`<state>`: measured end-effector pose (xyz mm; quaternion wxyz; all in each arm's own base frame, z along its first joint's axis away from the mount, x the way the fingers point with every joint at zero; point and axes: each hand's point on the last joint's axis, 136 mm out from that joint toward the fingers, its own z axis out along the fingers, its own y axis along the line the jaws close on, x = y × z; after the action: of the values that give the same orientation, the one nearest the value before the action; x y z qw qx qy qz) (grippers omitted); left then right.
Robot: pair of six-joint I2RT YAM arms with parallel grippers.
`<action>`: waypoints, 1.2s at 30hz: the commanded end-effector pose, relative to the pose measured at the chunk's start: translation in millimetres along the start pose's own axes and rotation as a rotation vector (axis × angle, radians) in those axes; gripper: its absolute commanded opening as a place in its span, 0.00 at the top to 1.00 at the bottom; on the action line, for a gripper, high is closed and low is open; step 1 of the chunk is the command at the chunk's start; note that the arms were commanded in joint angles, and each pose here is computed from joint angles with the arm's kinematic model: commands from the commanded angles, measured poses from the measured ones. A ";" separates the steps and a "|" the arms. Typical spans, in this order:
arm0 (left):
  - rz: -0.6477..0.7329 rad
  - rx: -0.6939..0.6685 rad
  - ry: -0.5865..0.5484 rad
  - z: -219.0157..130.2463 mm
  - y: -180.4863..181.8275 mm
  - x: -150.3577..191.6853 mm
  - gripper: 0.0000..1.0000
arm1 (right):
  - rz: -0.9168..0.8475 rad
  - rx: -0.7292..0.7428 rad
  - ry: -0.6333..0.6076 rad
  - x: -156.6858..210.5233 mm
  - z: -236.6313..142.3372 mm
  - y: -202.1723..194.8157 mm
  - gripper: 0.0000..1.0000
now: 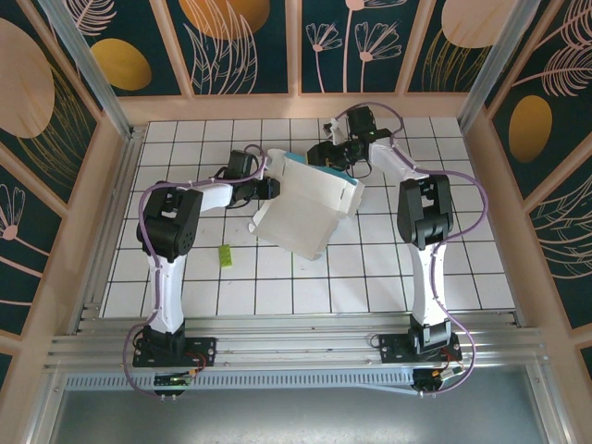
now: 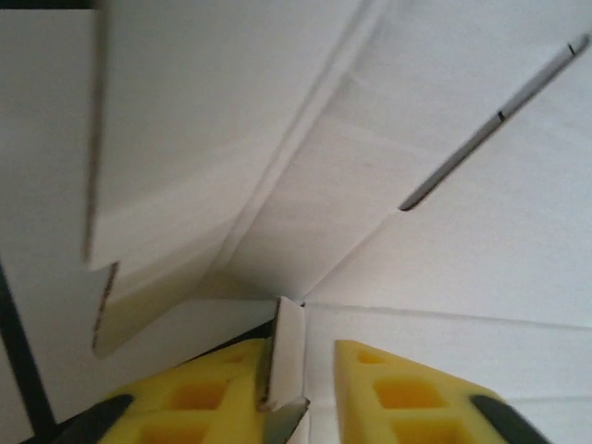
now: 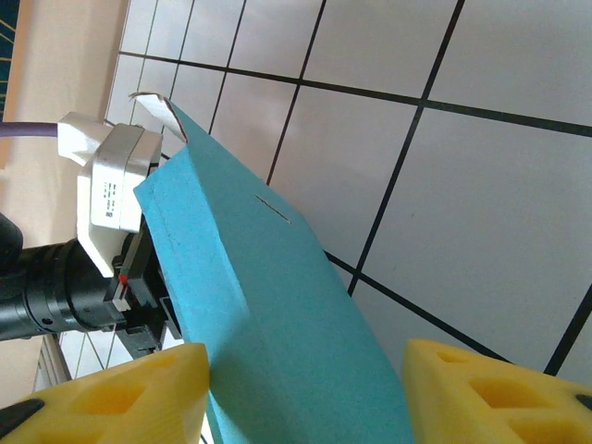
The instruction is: Fold the paper box
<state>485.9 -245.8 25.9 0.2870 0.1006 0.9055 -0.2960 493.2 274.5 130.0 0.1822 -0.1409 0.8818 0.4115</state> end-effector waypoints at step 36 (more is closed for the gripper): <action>0.228 0.119 0.037 -4.4 -54.3 -2.1 0.66 | -0.015 0.021 -0.002 1.7 -3.0 8.6 0.43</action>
<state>470.8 -269.9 32.6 0.2700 0.2015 0.8925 -0.3000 492.7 275.2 129.5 0.1820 -0.1415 0.8824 0.4102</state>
